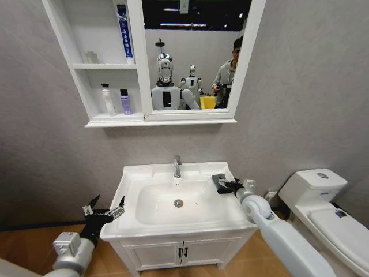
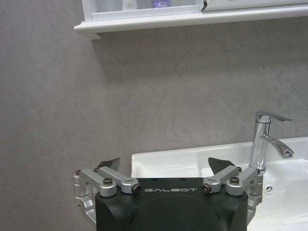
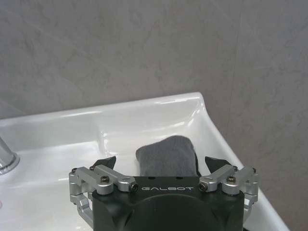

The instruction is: Move facial cleanser and shampoo from washbasin to cabinet, then wipe washbasin with towel.

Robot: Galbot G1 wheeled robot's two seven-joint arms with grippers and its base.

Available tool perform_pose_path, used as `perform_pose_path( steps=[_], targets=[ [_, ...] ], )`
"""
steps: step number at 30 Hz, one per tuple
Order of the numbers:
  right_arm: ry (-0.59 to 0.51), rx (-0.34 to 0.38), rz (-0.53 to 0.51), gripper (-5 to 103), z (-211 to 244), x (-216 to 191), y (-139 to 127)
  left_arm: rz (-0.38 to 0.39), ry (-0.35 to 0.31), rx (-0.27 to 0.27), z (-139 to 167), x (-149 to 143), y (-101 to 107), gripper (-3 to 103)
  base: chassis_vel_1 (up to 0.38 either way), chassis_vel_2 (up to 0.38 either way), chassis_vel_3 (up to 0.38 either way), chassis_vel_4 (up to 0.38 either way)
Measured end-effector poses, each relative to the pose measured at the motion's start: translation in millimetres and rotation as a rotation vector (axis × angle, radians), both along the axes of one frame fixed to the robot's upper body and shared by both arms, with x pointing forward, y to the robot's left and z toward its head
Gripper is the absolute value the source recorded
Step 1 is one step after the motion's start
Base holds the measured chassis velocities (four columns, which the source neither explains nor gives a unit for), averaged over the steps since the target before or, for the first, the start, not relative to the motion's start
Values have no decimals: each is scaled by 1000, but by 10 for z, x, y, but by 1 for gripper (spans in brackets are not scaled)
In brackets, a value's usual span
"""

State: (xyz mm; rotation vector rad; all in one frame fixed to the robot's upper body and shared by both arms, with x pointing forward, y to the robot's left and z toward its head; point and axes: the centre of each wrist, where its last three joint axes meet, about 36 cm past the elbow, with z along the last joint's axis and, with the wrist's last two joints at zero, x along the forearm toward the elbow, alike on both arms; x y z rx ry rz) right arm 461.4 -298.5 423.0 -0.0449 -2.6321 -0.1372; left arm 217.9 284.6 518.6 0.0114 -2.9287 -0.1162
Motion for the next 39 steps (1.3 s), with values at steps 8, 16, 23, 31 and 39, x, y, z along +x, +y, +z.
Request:
perform_pose_path(
  steps=[8, 16, 23, 31, 39],
  targets=[
    [40, -61, 2, 100, -209, 145, -94, 9, -1, -15, -36, 3, -28, 100, 0, 0, 0, 0],
    [61, -69, 15, 97, -340, 182, -114, 12, 4, -41, -67, -2, -61, 100, 0, 0, 0, 0],
    [66, -73, 35, 71, -402, 181, -98, 20, 8, -52, -103, -2, -92, 100, 0, 0, 0, 0],
    [65, -74, 47, 38, -414, 161, -88, 21, 13, -53, -137, -10, -127, 100, 0, 0, 0, 0],
    [63, -59, 54, 12, -390, 147, -102, 21, 13, -55, -155, -11, -145, 100, 0, 0, 0, 0]
  ],
)
